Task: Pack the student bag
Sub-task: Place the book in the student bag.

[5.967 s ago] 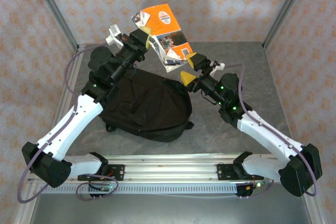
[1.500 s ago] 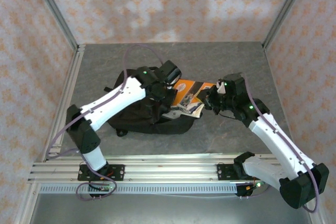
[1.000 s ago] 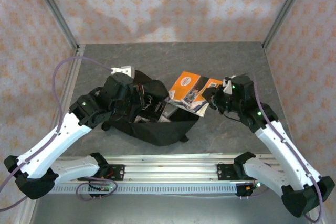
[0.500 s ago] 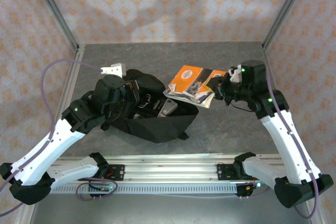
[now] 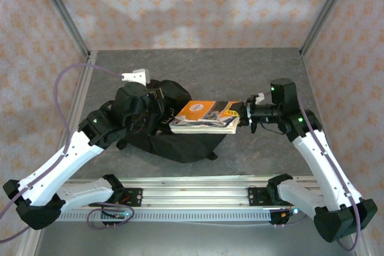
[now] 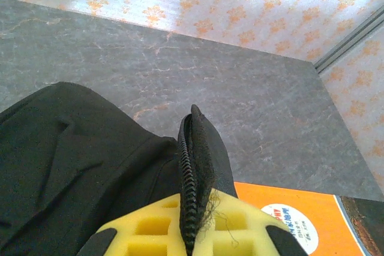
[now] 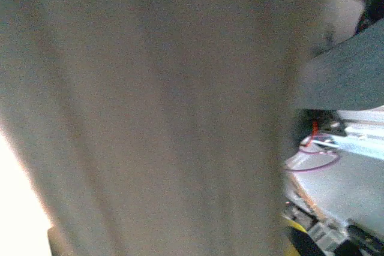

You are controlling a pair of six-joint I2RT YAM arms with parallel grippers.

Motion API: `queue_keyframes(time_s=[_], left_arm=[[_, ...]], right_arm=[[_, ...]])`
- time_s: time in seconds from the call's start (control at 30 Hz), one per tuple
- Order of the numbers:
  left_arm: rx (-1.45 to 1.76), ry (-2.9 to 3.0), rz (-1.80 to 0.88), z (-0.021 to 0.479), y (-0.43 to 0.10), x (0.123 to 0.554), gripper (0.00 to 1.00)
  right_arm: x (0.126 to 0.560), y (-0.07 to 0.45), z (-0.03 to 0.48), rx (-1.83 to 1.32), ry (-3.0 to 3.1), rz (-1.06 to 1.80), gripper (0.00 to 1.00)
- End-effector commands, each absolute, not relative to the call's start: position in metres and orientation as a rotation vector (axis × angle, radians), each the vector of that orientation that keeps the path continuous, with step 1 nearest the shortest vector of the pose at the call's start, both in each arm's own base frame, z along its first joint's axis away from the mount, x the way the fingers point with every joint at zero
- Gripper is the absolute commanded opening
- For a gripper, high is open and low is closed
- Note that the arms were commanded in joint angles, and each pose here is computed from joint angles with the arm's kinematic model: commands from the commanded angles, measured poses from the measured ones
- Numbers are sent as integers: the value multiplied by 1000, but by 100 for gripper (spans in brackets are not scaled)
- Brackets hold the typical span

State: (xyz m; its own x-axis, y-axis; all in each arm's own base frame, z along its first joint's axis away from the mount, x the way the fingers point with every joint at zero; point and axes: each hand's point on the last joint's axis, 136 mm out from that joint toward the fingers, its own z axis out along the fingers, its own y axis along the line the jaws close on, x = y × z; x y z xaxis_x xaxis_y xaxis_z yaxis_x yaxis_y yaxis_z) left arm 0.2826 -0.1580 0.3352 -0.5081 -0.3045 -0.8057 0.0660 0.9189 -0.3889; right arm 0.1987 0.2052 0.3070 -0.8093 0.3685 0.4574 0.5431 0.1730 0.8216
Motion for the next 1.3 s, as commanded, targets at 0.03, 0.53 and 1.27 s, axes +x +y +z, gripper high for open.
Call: queue_keyframes(time_s=[0.03, 0.53, 1.27], left_arm=[[-235, 1849, -574, 397, -157, 290, 0], [-216, 1855, -631, 393, -161, 283, 0], [-191, 2154, -704, 279, -225, 315, 0]], right_arm=[[207, 217, 329, -861, -2167, -1864, 0], [286, 281, 268, -924, -2208, -1913, 0], [325, 277, 148, -316, -3150, -977, 71]])
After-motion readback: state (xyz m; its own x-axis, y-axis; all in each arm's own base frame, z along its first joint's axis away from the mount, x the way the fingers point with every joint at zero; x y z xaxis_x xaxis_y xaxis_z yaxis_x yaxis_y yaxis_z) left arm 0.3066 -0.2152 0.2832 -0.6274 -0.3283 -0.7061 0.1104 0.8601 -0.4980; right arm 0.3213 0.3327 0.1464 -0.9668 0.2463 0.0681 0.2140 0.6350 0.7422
